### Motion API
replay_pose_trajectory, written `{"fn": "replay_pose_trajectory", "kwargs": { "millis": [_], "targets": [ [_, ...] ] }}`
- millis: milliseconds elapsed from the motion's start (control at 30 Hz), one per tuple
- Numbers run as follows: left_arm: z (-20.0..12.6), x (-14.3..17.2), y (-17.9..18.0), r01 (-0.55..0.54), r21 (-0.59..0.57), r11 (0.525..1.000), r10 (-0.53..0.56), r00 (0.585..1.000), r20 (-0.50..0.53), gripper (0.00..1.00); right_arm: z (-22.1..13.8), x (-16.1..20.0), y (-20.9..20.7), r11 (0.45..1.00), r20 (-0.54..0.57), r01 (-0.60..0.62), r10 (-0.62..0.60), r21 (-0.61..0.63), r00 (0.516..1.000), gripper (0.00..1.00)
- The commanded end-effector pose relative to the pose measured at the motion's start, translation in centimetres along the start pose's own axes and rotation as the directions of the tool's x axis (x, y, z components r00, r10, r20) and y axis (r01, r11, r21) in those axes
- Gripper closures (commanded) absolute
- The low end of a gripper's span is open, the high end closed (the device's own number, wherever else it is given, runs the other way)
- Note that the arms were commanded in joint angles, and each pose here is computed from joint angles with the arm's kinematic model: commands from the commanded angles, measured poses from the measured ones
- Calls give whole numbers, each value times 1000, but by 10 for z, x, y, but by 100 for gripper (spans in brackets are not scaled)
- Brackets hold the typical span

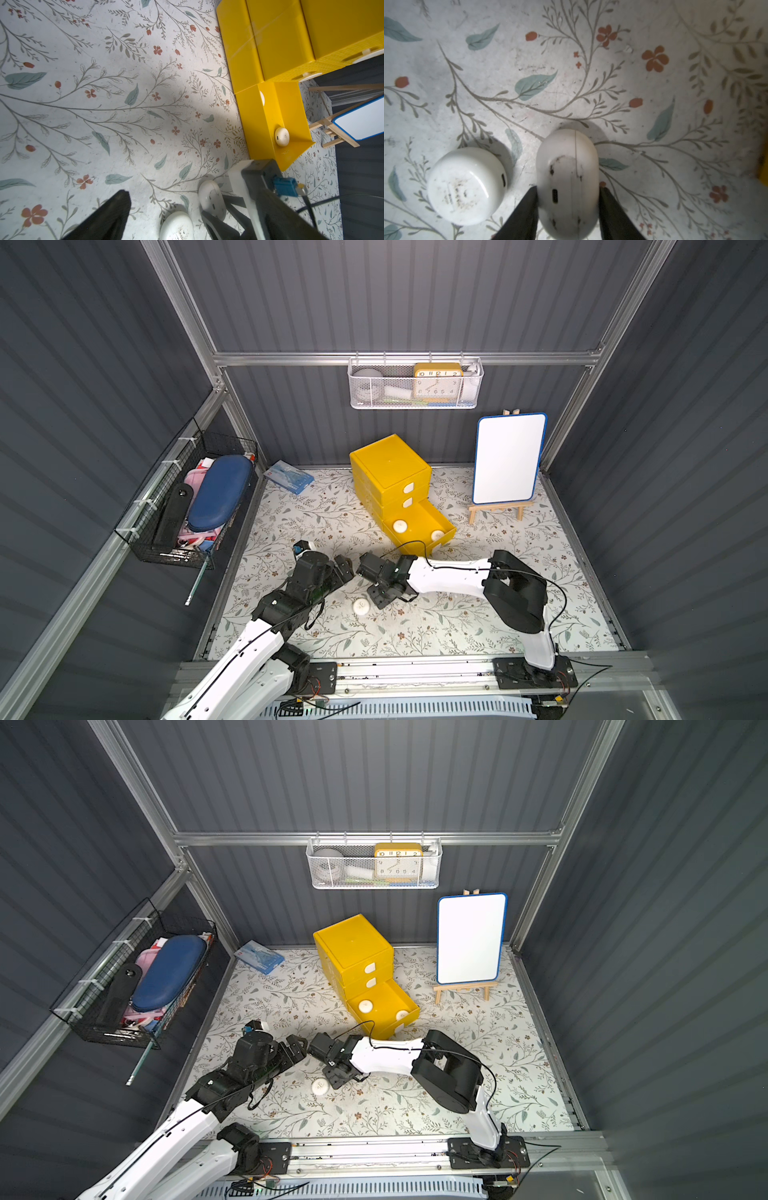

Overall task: Put the bluetooth earphones in the drawer according to color
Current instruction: Pick up the Bluetooth earphone from the center of the board, then place the bluetooth earphone in the drawer.

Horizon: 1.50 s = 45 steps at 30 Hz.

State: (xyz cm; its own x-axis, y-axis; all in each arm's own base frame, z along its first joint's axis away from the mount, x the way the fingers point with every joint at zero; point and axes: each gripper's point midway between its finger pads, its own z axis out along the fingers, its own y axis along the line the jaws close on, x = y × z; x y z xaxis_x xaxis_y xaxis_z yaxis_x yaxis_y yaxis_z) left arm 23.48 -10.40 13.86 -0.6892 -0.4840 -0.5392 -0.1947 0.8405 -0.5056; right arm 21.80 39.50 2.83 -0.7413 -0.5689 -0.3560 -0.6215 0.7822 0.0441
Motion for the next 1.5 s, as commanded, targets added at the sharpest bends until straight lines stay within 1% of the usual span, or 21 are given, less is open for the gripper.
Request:
{"fn": "replay_pose_trajectory", "kwargs": {
  "millis": [0,133,333,567,667,700,833,967,1267,1333,1400,1467],
  "targets": [
    [1,-1,0,-8,-6,1000,8,1000,-2,1,-18,-12,-9,1000,65,-30,29,6,997,56],
    [4,0,-2,-15,0,1000,15,1000,-11,1,-35,-21,-21,998,111,-55,55,-3,992,57],
    [7,1,-4,-27,8,1000,27,999,-21,1,-71,-39,-53,994,197,-107,108,-16,974,57],
    [12,4,-7,-33,22,999,33,999,-37,1,-107,-61,-115,976,281,-217,215,-26,935,57],
    [14,6,-8,-33,27,999,34,998,-44,1,-117,-68,-145,962,307,-273,267,-25,913,57],
    [14,7,-8,-33,29,999,35,998,-48,1,-119,-74,-155,956,334,-293,285,-28,898,57],
    [16,8,-11,-32,41,999,35,998,-58,1,-119,-86,-190,935,368,-354,339,-27,866,57],
    [17,12,-10,-31,45,999,34,997,-68,1,-110,-95,-222,913,365,-406,387,-26,847,57],
    [22,22,-6,-31,52,998,36,995,-97,1,-72,-108,-267,876,316,-480,469,-50,825,57],
    [23,24,-6,-32,54,998,37,994,-104,1,-68,-111,-271,873,313,-486,476,-50,822,55],
    [26,27,-5,-38,53,998,44,992,-118,1,-67,-114,-275,871,315,-488,476,-44,821,49],
    [29,30,-4,-42,48,998,48,990,-134,1,-69,-117,-277,871,317,-489,476,-45,820,45]
  ]
}}
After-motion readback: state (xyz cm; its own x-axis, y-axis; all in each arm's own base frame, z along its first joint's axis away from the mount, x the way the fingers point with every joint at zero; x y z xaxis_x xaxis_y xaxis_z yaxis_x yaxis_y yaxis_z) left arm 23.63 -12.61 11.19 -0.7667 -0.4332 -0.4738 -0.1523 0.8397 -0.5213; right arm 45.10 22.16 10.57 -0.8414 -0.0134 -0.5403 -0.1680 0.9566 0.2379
